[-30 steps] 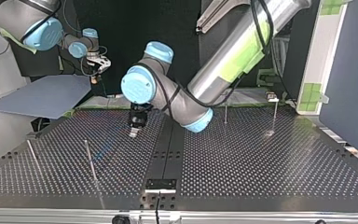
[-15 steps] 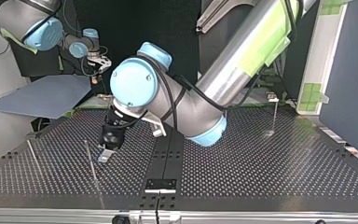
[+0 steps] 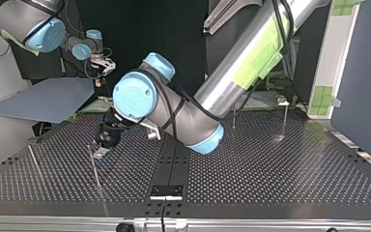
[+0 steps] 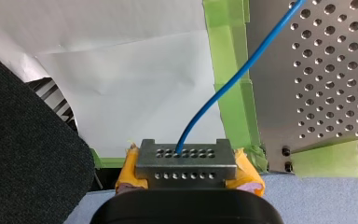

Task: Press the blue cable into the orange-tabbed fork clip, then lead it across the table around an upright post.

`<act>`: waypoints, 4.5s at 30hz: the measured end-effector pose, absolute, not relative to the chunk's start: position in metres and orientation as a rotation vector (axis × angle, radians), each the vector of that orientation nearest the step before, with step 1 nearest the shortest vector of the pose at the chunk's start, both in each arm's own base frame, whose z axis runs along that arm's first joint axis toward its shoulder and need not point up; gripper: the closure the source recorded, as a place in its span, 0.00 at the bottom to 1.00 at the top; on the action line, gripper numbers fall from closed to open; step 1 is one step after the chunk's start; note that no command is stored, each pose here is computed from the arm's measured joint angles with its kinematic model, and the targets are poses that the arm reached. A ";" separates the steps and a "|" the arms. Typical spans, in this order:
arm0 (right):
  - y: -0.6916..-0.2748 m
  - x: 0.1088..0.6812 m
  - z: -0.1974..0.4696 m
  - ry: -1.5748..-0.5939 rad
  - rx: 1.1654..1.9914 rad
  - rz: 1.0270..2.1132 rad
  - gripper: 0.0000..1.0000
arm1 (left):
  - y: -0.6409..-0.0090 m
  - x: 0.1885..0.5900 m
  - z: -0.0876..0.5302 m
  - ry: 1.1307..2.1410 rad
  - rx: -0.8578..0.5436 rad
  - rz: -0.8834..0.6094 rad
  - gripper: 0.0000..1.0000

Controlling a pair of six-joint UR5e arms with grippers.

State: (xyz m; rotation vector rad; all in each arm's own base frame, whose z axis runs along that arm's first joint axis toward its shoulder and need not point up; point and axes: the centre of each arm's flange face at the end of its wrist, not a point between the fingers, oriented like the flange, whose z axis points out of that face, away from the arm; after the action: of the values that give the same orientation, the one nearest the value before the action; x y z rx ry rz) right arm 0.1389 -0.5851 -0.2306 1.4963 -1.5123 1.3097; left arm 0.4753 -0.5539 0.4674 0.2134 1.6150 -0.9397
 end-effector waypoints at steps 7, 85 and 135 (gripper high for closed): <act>-0.585 0.139 -0.231 -1.512 1.497 1.310 1.00 | -0.551 0.477 0.458 1.648 0.251 -0.884 0.07; -0.583 0.150 -0.230 -1.496 1.527 1.324 1.00 | -0.472 0.433 0.487 1.647 0.084 -0.542 0.05; -0.580 0.161 -0.230 -1.481 1.544 1.336 1.00 | -0.418 0.371 0.438 1.421 -0.045 -0.623 0.05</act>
State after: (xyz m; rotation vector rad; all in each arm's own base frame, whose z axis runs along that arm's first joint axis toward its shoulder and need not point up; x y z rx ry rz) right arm 0.1614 -0.5802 -0.2298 1.5443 -1.4807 1.3363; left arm 0.3705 -0.4181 0.4381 -0.0454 1.4214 -0.6227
